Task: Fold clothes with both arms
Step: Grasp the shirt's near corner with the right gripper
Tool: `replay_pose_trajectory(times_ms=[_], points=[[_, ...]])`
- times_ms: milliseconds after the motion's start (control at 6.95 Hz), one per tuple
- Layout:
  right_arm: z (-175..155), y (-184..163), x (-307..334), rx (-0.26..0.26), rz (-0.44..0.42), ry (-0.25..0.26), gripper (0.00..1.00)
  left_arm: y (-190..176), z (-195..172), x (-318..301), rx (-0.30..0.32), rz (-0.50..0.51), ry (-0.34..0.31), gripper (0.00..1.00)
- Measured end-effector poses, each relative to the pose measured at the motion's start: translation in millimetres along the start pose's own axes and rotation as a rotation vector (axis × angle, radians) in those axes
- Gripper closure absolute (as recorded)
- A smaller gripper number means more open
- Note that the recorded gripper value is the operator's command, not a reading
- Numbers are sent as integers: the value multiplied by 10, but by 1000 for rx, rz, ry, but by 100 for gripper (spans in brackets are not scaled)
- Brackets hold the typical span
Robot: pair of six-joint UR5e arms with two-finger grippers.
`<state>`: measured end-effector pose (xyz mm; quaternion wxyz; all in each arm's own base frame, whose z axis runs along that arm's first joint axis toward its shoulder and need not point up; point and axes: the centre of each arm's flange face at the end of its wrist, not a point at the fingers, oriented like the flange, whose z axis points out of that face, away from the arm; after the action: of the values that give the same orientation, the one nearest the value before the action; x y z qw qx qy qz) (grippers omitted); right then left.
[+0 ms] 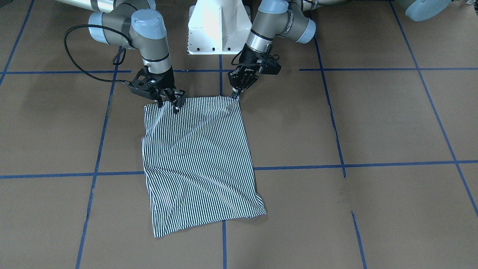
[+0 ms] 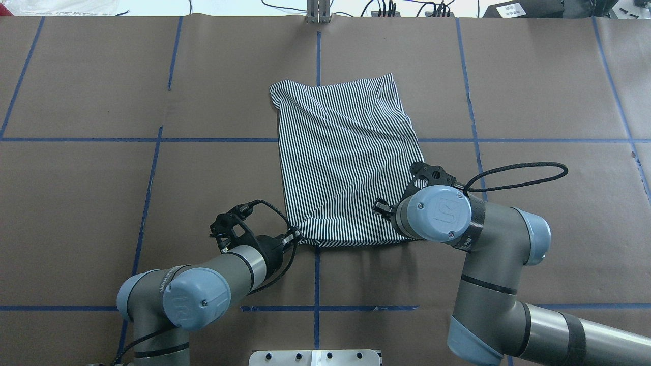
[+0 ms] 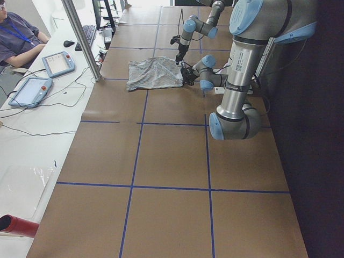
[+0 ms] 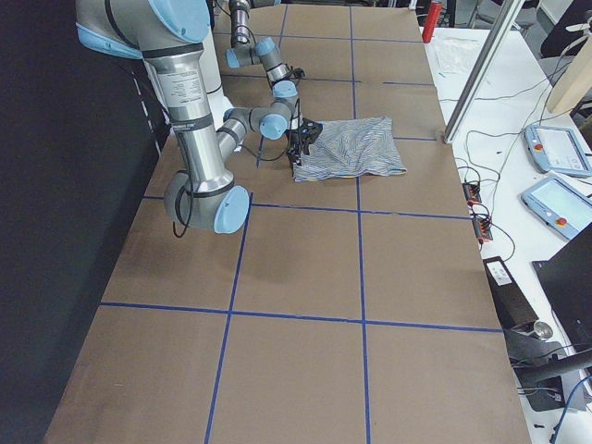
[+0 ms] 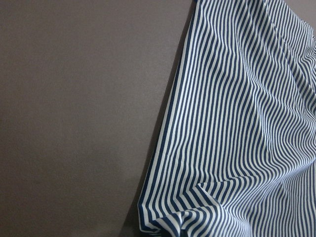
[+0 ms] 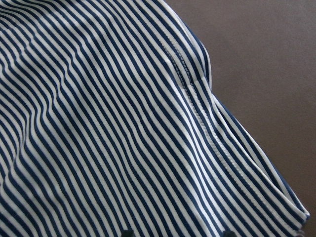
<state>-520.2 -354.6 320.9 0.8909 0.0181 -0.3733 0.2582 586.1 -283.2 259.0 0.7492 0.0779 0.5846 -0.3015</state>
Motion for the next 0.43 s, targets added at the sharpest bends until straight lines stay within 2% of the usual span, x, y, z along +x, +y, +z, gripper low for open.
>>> replay_pose_trajectory(times_ms=[288, 431], points=[[79, 34, 4, -1, -3, 12, 36, 8, 2, 8, 2, 2, -4, 100], [91, 47, 7, -1, -5, 14, 50, 8, 2, 9, 3, 2, -5, 100]])
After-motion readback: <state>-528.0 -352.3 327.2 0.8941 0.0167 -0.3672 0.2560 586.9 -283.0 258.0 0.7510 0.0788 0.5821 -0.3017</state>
